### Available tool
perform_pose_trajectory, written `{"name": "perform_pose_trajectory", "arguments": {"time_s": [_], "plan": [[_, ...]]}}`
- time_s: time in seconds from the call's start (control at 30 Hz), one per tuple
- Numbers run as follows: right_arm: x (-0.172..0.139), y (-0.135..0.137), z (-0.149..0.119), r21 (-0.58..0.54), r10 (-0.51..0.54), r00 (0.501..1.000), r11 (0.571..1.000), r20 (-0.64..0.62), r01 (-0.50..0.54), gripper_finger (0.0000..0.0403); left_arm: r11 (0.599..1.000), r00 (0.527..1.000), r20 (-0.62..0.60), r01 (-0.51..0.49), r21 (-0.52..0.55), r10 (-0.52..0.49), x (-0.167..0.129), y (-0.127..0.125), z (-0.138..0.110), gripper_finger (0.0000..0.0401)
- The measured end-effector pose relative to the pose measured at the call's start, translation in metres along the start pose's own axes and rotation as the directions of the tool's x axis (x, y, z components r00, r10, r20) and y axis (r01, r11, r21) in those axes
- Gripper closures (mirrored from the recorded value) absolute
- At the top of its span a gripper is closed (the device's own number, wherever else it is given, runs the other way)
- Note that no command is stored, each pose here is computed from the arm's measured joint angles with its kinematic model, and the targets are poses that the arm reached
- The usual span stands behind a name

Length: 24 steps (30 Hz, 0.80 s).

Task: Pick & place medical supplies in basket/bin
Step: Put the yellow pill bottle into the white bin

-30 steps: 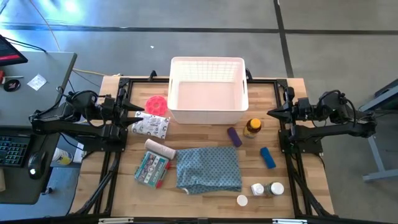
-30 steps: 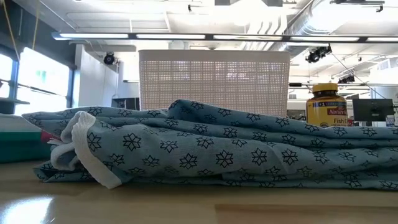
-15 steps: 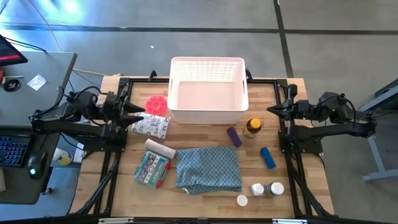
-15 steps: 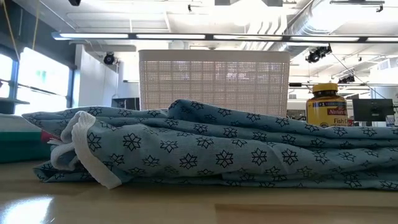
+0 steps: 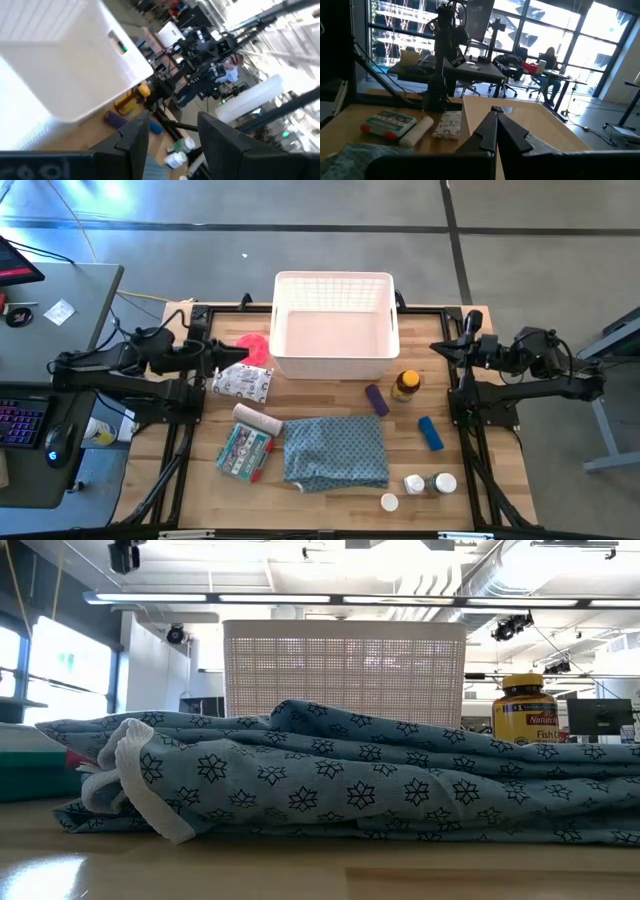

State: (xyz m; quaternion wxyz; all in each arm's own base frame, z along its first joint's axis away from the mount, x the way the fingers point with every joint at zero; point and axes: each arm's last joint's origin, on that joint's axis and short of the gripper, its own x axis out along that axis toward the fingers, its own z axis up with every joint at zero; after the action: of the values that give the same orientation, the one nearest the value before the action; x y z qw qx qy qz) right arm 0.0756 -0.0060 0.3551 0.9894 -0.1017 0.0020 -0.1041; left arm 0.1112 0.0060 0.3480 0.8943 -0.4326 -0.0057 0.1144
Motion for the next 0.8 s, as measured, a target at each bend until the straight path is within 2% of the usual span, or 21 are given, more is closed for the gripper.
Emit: {"name": "perform_pose_trajectory", "arguments": {"time_s": [0.33,0.4,0.47,0.5,0.53,0.57,0.6,0.63,0.67,0.7,0.73,0.8], "plan": [[0.000,0.000,0.000,-0.007,0.002,1.000,1.000,-0.002,-0.002,0.0402,0.994,0.998,-0.040,-0.043,-0.096,0.039,0.016,0.001,-0.005,0.0201],[0.000,0.000,0.000,0.057,0.011,1.000,0.998,0.000,-0.011,0.0402,0.990,0.999,-0.037,-0.040,-0.137,0.035,0.019,0.000,-0.006,0.0201],[0.000,0.001,0.001,0.192,0.023,1.000,0.981,0.016,-0.026,0.0402,0.983,1.000,-0.021,-0.023,-0.180,0.020,0.024,-0.002,-0.005,0.0201],[0.000,0.000,0.003,0.306,0.022,0.999,0.951,0.032,-0.031,0.0402,0.980,1.000,-0.001,-0.016,-0.199,0.016,0.026,-0.003,-0.004,0.0201],[0.000,0.000,0.004,0.453,0.017,0.999,0.891,0.048,-0.037,0.0402,0.977,1.000,0.025,-0.003,-0.215,0.009,0.029,-0.005,-0.003,0.0201],[0.000,0.000,0.006,0.596,0.012,0.998,0.801,0.060,-0.046,0.0402,0.974,0.999,0.053,0.019,-0.227,-0.008,0.033,-0.008,-0.002,0.0201],[0.000,-0.001,0.006,0.724,0.012,0.998,0.687,0.068,-0.057,0.0402,0.971,0.996,0.078,0.052,-0.233,-0.034,0.036,-0.011,0.000,0.0201],[-0.001,-0.001,0.007,0.815,0.015,0.997,0.576,0.074,-0.069,0.0402,0.969,0.993,0.098,0.088,-0.232,-0.066,0.040,-0.014,0.002,0.0201],[-0.001,-0.001,0.007,0.868,0.015,0.997,0.491,0.079,-0.076,0.0402,0.966,0.988,0.110,0.128,-0.223,-0.105,0.043,-0.018,0.003,0.0201],[-0.001,-0.001,0.007,0.892,0.015,0.997,0.445,0.081,-0.079,0.0402,0.962,0.982,0.120,0.168,-0.216,-0.145,0.045,-0.021,0.004,0.0201],[0.000,-0.001,0.007,0.899,0.015,0.997,0.432,0.074,-0.073,0.0402,0.958,0.976,0.132,0.197,-0.207,-0.172,0.047,-0.024,0.005,0.0201],[0.002,-0.001,0.006,0.897,-0.007,0.998,0.440,0.061,-0.052,0.0402,0.956,0.968,0.151,0.227,-0.185,-0.201,0.050,-0.026,0.006,0.0201]]}}
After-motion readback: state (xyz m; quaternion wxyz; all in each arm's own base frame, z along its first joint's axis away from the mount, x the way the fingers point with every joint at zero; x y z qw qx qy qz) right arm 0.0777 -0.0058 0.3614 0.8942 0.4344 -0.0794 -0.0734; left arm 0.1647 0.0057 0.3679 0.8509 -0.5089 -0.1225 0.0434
